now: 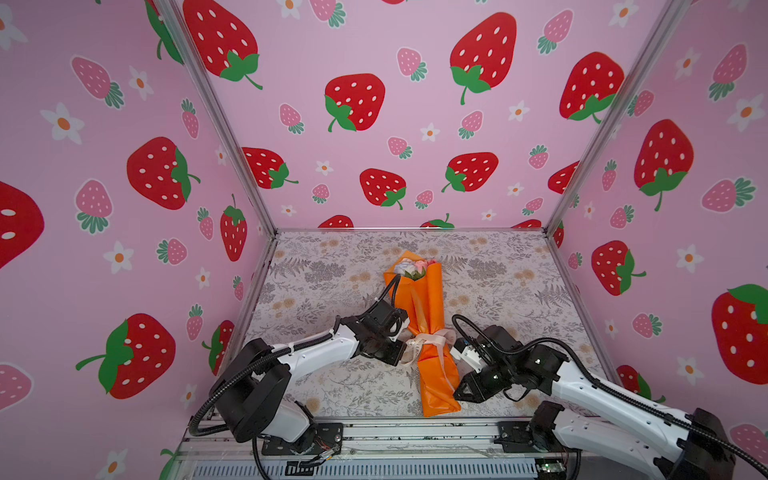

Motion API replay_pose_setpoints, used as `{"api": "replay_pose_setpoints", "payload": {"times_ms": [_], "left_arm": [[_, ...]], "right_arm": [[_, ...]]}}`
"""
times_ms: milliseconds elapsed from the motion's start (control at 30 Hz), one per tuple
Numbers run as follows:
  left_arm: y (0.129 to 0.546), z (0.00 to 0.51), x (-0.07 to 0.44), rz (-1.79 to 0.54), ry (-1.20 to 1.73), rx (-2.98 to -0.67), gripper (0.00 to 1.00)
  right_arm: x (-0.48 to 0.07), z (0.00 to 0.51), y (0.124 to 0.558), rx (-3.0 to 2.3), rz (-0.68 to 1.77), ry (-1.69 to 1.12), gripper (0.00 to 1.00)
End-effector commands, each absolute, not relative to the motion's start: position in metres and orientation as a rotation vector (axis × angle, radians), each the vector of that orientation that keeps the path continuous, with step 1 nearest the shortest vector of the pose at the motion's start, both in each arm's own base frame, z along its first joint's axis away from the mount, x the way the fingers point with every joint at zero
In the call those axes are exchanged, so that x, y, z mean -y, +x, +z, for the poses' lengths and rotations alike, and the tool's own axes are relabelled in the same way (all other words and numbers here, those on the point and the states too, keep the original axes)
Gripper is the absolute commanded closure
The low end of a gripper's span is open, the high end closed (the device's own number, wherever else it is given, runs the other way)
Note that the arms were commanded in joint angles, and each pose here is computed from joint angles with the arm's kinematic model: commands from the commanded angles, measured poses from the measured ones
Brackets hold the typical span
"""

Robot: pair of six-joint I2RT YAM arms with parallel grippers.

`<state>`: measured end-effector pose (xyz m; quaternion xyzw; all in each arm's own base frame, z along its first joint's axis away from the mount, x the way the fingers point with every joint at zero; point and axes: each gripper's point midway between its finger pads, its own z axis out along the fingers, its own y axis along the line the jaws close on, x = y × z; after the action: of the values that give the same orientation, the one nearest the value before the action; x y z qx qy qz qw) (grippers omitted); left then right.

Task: Tie the bouquet of fake flowers

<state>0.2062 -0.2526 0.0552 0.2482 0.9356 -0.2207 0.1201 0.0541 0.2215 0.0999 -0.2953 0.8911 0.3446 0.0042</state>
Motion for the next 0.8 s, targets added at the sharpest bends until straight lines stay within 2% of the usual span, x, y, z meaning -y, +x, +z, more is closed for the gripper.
{"api": "replay_pose_setpoints", "payload": {"times_ms": [0,100,167,200,333,433,500,667,767], "left_arm": [[0.213,0.065,0.26,-0.673,0.727,-2.711,1.0],[0.213,0.065,0.26,-0.67,0.732,-2.711,1.0],[0.212,0.065,0.26,-0.667,0.739,-2.712,1.0],[0.213,0.065,0.26,-0.665,0.739,-2.713,1.0],[0.212,0.066,0.259,-0.653,0.75,-2.714,1.0],[0.212,0.066,0.259,-0.665,0.745,-2.705,1.0],[0.211,0.065,0.259,-0.662,0.747,-2.709,1.0],[0.212,0.064,0.258,-0.656,0.746,-2.716,1.0],[0.212,0.064,0.259,-0.66,0.742,-2.717,1.0]], "right_arm": [[-0.22,0.117,0.073,-2.704,0.944,-0.968,0.59],[-0.209,0.137,0.114,-2.597,0.722,-0.903,0.53],[-0.188,0.138,0.152,-2.556,0.468,-0.799,0.5],[-0.17,0.136,0.174,-2.571,0.327,-0.662,0.5],[-0.162,0.124,0.22,-2.596,0.382,-0.507,0.52],[-0.184,0.11,0.232,-2.508,0.557,-0.631,0.52],[-0.207,0.111,0.235,-2.373,0.671,-0.808,0.52],[-0.212,0.117,0.259,-2.101,0.486,-1.05,0.53],[-0.224,0.121,0.25,-1.897,0.46,-1.252,0.49]]}}
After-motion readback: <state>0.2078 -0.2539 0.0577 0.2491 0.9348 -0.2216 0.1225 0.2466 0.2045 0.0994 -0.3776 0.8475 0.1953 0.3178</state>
